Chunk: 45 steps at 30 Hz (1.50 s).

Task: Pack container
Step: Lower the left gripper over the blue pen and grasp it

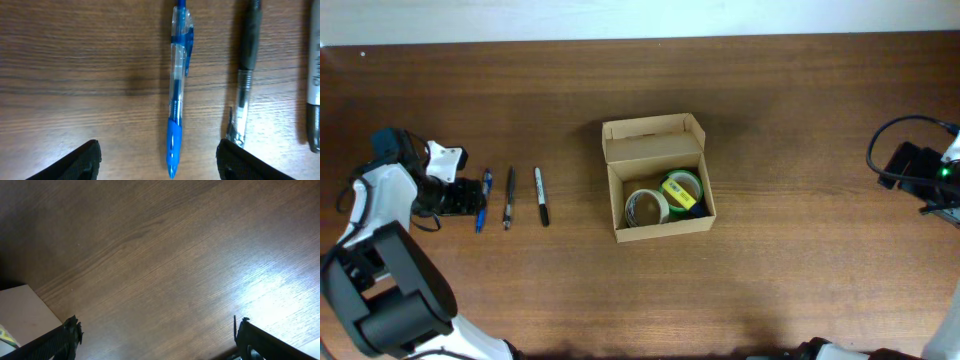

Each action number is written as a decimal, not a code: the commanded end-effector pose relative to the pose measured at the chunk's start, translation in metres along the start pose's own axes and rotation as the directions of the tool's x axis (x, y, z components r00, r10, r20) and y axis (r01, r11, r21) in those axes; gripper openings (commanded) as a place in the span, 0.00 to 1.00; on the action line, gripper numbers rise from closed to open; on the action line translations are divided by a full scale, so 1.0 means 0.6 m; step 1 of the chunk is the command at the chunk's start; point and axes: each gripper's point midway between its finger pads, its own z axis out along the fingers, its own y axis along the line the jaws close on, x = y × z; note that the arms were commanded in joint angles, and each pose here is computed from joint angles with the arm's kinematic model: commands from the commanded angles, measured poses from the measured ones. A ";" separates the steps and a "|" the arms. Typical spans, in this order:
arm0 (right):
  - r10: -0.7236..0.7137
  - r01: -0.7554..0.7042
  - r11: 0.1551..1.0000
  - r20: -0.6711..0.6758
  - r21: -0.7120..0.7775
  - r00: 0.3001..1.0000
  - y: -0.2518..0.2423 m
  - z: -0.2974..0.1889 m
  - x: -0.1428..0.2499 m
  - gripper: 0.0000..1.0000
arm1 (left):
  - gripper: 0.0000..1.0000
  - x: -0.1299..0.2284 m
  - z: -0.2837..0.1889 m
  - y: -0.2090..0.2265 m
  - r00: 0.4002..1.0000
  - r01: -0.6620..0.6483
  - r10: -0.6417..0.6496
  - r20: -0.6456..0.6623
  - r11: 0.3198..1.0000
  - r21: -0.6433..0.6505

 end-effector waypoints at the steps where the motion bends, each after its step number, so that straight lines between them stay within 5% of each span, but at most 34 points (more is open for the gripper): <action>1: 0.001 -0.001 1.000 0.010 -0.009 1.000 0.001 -0.007 0.002 0.99 | 0.74 0.011 0.028 -0.004 0.999 0.014 -0.013 -0.034 0.999 0.038; 19: -0.002 0.002 1.000 0.011 -0.009 1.000 0.001 -0.007 0.002 0.99 | 0.68 0.003 0.053 0.005 0.998 -0.063 0.064 -0.029 0.998 0.025; 33: -0.003 0.003 1.000 0.028 -0.011 1.000 0.002 -0.007 -0.005 0.99 | 0.68 -0.025 0.063 -0.015 0.962 -0.266 0.250 -0.112 0.952 -0.154; 45: -0.003 0.004 1.000 0.034 -0.011 0.999 0.002 -0.007 -0.007 0.99 | 0.61 -0.029 0.063 -0.014 0.960 -0.273 0.253 -0.122 0.944 -0.187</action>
